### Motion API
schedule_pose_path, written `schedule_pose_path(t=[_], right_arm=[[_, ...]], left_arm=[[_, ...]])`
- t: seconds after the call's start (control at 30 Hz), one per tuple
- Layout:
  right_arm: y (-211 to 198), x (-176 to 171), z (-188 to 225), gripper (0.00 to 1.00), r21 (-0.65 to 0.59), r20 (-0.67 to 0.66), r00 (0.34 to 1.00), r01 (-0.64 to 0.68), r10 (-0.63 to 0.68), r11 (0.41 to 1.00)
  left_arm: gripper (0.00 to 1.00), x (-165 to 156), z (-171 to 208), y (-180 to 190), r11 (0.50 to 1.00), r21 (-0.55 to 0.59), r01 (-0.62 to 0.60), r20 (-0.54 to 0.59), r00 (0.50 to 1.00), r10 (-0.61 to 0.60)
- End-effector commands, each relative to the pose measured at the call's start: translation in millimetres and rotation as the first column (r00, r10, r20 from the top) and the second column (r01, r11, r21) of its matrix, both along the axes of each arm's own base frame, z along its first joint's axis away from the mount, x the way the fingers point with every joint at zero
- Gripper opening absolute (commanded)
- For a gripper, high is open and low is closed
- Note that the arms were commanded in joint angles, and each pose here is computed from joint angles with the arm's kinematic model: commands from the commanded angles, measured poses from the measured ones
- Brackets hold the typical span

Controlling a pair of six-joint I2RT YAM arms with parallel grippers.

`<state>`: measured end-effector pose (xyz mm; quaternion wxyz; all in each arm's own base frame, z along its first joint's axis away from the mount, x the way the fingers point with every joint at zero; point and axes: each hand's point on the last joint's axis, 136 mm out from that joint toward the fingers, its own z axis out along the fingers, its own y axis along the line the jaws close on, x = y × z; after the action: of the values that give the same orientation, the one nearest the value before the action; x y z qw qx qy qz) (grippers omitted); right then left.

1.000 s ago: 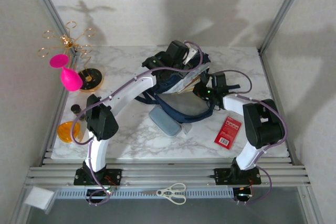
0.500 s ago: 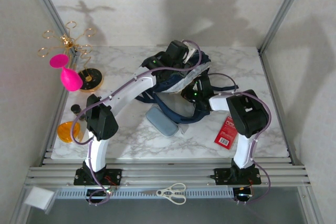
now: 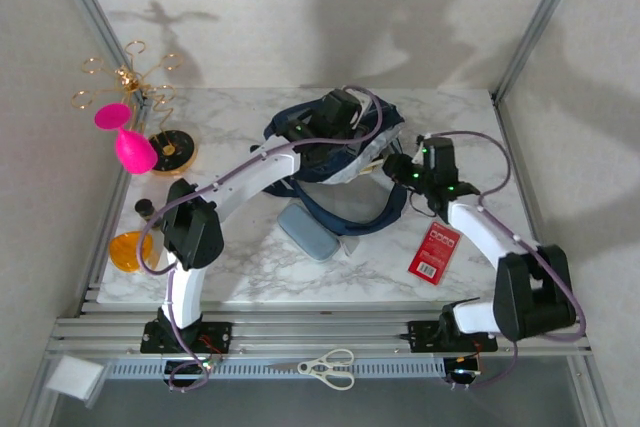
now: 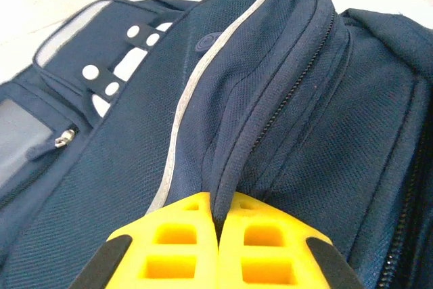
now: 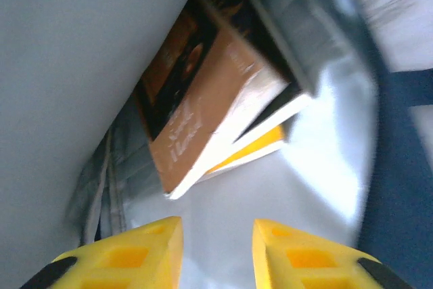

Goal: Pack the student bag
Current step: Close the student bag at the center of the table, then rotate the student bag at the top-center of the table.

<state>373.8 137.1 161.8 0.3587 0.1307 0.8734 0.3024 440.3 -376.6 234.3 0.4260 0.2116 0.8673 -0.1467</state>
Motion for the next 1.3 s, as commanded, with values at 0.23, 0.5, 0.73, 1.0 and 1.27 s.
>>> schedule_pose_path(t=[0.23,0.5,0.73,1.0,1.27], right_arm=[[-62,-17,14,0.40,-0.087,-0.075,0.992,0.091,-0.097,0.992],[-54,-15,29,0.43,-0.084,-0.081,0.996,0.039,-0.046,0.996],[-30,-24,36,0.47,-0.152,-0.112,0.994,-0.015,-0.002,0.988],[50,-67,-9,0.52,-0.229,-0.220,0.971,-0.145,0.094,0.963],[79,-81,-78,0.57,-0.275,-0.328,0.938,-0.210,0.114,0.938]], left_arm=[[0.00,-4,-7,-65,0.955,-0.287,-0.073,-0.068,0.996,0.055],[0.44,-18,-14,-61,0.965,-0.263,-0.019,-0.121,0.993,-0.014],[0.57,-35,28,4,0.877,-0.474,-0.075,-0.159,0.987,-0.002],[0.59,-54,-10,90,0.836,-0.478,-0.271,-0.243,0.955,0.171],[0.61,-62,-57,148,0.782,-0.435,-0.447,-0.330,0.887,0.324]])
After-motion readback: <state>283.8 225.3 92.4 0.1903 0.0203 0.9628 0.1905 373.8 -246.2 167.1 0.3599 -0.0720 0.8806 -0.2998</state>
